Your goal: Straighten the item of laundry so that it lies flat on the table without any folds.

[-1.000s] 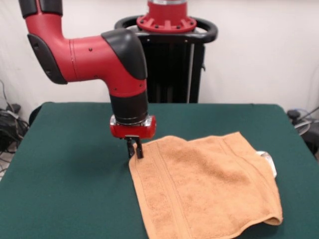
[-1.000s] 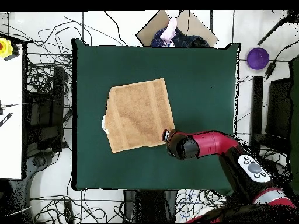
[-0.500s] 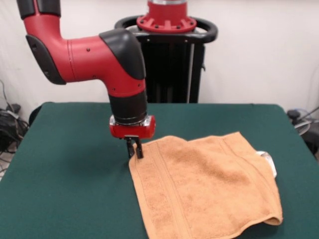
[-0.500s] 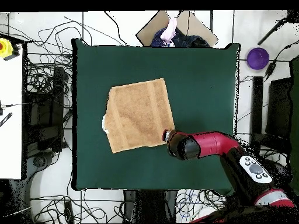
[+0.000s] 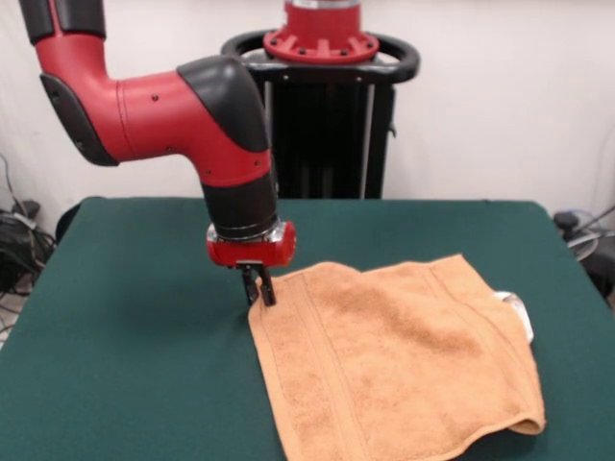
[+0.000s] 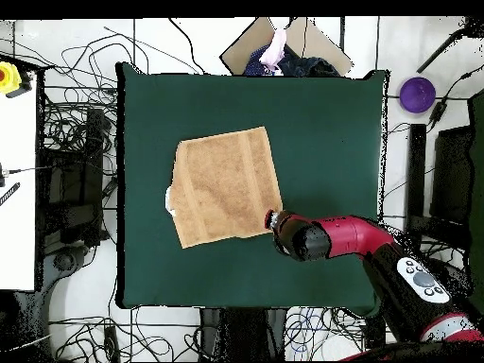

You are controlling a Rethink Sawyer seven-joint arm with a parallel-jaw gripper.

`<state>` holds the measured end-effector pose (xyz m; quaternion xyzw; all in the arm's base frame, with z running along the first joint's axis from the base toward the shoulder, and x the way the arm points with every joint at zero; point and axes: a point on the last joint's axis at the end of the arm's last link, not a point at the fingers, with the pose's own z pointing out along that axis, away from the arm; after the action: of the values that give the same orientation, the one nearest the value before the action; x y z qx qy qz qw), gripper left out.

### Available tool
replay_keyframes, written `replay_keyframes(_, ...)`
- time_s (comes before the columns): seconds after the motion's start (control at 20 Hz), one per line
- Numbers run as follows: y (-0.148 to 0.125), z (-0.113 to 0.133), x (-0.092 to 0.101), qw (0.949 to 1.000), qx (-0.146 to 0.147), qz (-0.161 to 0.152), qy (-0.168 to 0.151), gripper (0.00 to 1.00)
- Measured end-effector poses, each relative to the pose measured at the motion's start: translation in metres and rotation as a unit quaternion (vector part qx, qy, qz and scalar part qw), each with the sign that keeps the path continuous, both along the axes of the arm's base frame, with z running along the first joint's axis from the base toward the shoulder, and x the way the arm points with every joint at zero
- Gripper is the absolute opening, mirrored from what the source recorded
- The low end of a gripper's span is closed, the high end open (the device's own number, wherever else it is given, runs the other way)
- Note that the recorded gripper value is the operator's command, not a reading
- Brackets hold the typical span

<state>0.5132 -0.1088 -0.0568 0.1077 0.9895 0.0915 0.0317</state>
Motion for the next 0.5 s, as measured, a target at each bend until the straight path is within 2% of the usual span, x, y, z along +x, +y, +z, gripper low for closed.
replay_keyframes(0.25,-0.0044,-0.0004,-0.0011,0.9998,0.016,-0.011,-0.003,0.0)
replay_keyframes(0.5,-0.0067,-0.0006,-0.002,0.9997,0.024,-0.003,-0.008,0.0)
